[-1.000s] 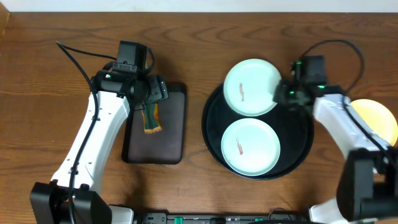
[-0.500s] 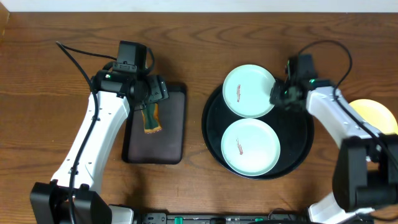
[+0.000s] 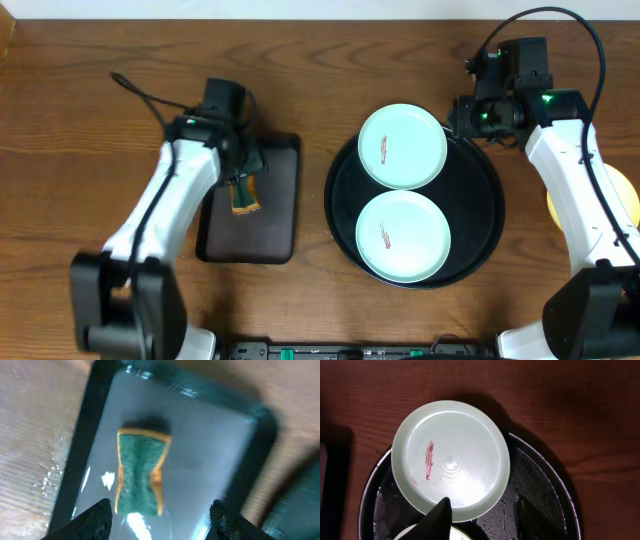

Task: Clean dirty plates on tray and stack at the side
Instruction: 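Grasp the sponge again with the left gripper and lift it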

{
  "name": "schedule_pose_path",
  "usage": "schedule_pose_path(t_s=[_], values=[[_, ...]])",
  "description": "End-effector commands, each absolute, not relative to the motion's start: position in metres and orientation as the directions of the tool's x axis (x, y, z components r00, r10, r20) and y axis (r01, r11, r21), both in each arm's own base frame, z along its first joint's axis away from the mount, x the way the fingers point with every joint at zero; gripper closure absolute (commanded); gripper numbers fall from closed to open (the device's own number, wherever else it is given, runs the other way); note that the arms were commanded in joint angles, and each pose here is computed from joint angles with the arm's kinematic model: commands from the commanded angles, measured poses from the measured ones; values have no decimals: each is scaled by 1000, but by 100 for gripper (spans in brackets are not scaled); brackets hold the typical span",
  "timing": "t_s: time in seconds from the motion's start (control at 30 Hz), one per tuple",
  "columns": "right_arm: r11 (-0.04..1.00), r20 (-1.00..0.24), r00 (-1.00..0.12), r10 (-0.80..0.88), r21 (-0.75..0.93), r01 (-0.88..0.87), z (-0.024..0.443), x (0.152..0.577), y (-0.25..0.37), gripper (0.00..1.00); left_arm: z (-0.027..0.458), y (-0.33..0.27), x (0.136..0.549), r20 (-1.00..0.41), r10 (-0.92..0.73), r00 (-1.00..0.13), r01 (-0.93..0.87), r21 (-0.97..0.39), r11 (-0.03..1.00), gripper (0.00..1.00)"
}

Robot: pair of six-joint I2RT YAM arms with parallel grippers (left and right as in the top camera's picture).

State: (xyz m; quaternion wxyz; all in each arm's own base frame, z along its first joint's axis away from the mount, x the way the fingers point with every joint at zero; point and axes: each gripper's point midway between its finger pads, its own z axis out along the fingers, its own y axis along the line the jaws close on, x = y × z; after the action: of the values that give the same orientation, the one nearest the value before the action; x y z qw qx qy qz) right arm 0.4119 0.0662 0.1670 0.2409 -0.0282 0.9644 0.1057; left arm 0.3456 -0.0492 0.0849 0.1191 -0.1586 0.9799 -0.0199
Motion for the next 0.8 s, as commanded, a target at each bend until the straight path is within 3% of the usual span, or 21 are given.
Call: schedule_pose_path(t_s=[0.0,0.27,0.37,0.47,0.57,0.7,0.77], values=[[973,-475,-880,-18,196,-126,168,413,69,60,42,-39,342,-164,-337,-927,-343,7,939,40],[973,-461,-887,-5,203,-110,167,410,69,59,-6,-39,371,-194,-335,-922,-345,19,938,70],[973,-457,-889,-5,203,-110,166,409,69,59,-11,-43,369,-171,-336,-926,-342,4,940,91],[973,-457,-889,-5,203,-110,166,409,69,60,-10,-56,364,-124,-319,-940,-314,-57,948,93],[973,-458,-889,-5,203,-110,166,409,69,59,3,-62,361,-108,-289,-951,-280,-87,956,92],[973,-459,-889,-5,203,-110,166,410,69,59,27,-62,359,-129,-276,-953,-265,-94,960,52],[973,-458,-889,-5,202,-109,166,409,68,60,34,-61,355,-128,-276,-953,-265,-93,960,42]])
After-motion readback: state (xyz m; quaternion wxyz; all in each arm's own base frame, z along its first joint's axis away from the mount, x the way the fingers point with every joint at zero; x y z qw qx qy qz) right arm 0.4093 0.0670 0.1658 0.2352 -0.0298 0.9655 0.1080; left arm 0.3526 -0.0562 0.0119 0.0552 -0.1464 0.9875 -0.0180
